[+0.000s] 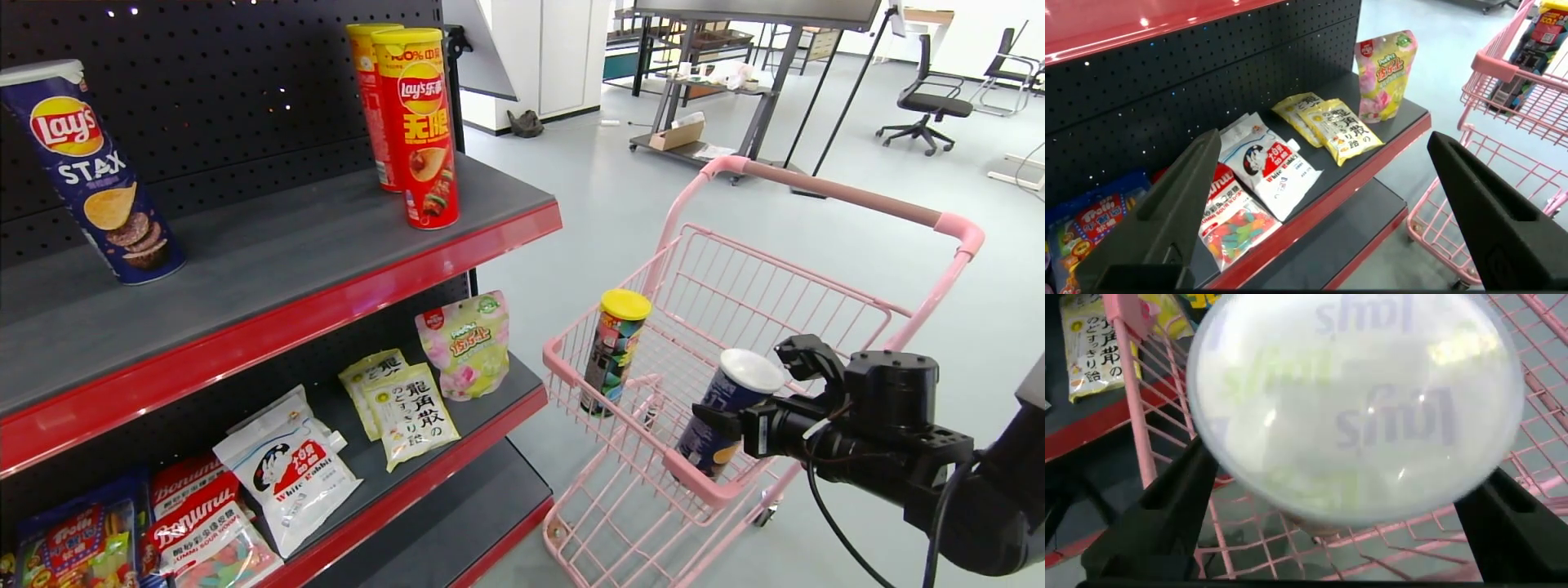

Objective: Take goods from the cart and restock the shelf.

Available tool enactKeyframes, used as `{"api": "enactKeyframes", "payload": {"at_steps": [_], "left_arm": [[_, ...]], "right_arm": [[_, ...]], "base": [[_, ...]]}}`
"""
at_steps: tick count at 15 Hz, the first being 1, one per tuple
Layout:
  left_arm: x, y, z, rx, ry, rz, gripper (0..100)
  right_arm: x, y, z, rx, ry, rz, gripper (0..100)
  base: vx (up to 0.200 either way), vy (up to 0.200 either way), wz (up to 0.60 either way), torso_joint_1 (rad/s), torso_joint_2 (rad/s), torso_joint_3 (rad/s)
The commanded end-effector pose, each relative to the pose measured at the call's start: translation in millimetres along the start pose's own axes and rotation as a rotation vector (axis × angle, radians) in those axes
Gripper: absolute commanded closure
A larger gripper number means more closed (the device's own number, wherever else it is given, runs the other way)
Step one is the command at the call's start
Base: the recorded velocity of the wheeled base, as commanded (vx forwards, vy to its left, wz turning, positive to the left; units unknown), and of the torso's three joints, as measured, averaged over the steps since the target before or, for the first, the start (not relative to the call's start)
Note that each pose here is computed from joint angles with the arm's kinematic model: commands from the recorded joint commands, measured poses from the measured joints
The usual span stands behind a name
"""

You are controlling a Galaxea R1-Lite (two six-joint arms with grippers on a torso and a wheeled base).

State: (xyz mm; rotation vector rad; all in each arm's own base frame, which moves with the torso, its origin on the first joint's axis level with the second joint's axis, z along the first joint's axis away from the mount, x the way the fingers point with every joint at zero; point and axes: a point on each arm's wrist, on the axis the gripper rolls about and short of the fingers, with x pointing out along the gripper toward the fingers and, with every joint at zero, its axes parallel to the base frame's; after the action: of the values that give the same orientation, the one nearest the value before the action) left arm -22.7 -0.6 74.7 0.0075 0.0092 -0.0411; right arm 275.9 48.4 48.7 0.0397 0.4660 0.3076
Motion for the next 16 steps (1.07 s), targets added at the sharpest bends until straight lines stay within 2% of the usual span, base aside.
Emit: {"api": "enactKeyframes", "payload": {"at_steps": [1, 2, 3, 6, 8, 10, 11, 12, 13, 14, 16], "left_arm": [[0, 0.0, 0.0, 0.002, 0.000, 0.000, 0], [0, 0.0, 0.0, 0.006, 0.000, 0.000, 0], [0, 0.0, 0.0, 0.014, 0.000, 0.000, 0], [0, 0.0, 0.0, 0.014, 0.000, 0.000, 0], [0, 0.0, 0.0, 0.014, 0.000, 0.000, 0], [0, 0.0, 0.0, 0.014, 0.000, 0.000, 0], [0, 0.0, 0.0, 0.014, 0.000, 0.000, 0], [0, 0.0, 0.0, 0.014, 0.000, 0.000, 0], [0, 0.0, 0.0, 0.012, 0.000, 0.000, 0], [0, 0.0, 0.0, 0.012, 0.000, 0.000, 0], [0, 0.0, 0.0, 0.012, 0.000, 0.000, 0]], "right_arm": [[12, -2, -9, 0.001, 0.009, -0.002, 0], [16, -2, -10, -0.002, -0.003, 0.001, 0], [17, -1, -12, -0.003, -0.009, 0.002, 100], [19, -1, -10, -0.008, -0.021, 0.004, 100], [22, -1, 5, -0.042, -0.089, -0.020, 100], [17, 4, 48, -0.118, -0.226, -0.046, 100], [9, 9, 70, -0.145, -0.261, -0.064, 100], [-5, 14, 90, -0.163, -0.263, -0.092, 100], [-10, 17, 99, -0.167, -0.261, -0.096, 100], [-41, 27, 137, -0.169, -0.267, -0.112, 100], [-103, 41, 168, -0.207, -0.236, -0.210, 100]], "base": [[0.000, 0.000, 0.00, 0.000, 0.00, 0.000], [0.000, 0.000, 0.00, 0.000, 0.00, 0.000], [0.000, 0.000, 0.00, 0.000, 0.00, 0.000], [0.000, 0.000, 0.00, 0.000, 0.00, 0.000], [0.000, 0.000, 0.00, 0.000, 0.00, 0.000], [0.000, 0.000, 0.00, 0.000, 0.00, 0.000], [0.000, 0.000, 0.00, 0.000, 0.00, 0.000], [0.000, 0.000, 0.00, 0.000, 0.00, 0.000], [0.000, 0.000, 0.00, 0.000, 0.00, 0.000], [0.000, 0.000, 0.00, 0.000, 0.00, 0.000], [0.000, 0.000, 0.00, 0.000, 0.00, 0.000]]}}
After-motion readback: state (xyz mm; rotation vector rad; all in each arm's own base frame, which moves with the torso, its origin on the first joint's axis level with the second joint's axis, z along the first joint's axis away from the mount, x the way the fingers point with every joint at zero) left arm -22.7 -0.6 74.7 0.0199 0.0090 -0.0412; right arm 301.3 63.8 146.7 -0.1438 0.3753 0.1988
